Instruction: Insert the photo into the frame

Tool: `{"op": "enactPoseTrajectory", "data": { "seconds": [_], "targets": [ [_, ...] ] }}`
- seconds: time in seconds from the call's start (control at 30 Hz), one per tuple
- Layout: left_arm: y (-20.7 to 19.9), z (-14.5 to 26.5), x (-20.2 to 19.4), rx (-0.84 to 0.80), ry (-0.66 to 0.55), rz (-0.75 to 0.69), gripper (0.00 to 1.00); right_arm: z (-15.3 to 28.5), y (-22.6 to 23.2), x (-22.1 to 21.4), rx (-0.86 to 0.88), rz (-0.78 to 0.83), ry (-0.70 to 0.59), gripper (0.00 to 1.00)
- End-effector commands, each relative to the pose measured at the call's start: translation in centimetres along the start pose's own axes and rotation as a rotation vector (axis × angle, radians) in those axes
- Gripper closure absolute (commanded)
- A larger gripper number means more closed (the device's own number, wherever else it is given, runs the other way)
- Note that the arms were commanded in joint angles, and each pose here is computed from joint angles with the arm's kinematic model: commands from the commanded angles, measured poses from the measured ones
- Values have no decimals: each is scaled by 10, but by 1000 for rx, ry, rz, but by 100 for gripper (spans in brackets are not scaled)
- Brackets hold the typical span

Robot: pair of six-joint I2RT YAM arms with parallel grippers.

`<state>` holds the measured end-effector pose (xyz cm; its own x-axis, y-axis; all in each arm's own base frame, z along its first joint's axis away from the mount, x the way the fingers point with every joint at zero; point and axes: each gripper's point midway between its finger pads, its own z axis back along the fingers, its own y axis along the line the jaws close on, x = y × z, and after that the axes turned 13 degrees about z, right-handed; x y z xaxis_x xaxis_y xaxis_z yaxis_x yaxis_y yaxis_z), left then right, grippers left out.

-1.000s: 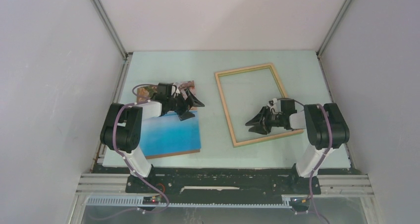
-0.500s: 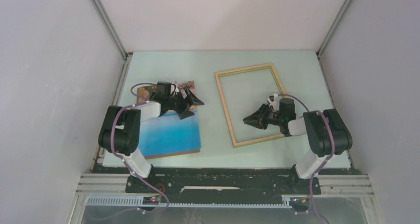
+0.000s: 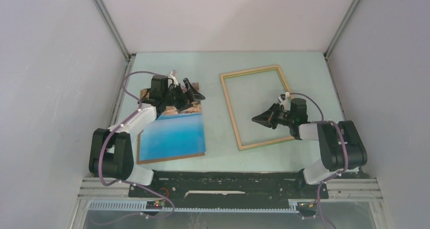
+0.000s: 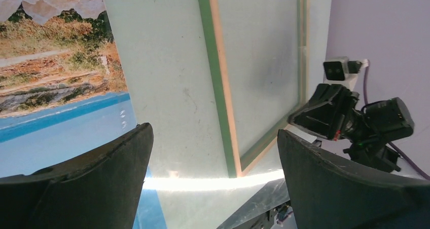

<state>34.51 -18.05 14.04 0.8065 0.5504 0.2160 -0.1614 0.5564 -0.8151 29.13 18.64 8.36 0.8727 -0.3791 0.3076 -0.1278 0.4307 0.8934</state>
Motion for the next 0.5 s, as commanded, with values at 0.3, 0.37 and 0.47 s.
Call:
{"op": "enactPoseTrajectory", "data": {
  "seconds": [0.3, 0.37, 0.47],
  "targets": [
    [-6, -7, -22, 67, 22, -74, 0, 87, 41, 43, -169, 231, -136, 100],
    [-14, -14, -36, 72, 38, -80, 0, 105, 47, 48, -211, 251, -163, 100],
    [-25, -28, -50, 107, 23, -78, 6, 133, 59, 58, -263, 273, -215, 100]
  ]
}}
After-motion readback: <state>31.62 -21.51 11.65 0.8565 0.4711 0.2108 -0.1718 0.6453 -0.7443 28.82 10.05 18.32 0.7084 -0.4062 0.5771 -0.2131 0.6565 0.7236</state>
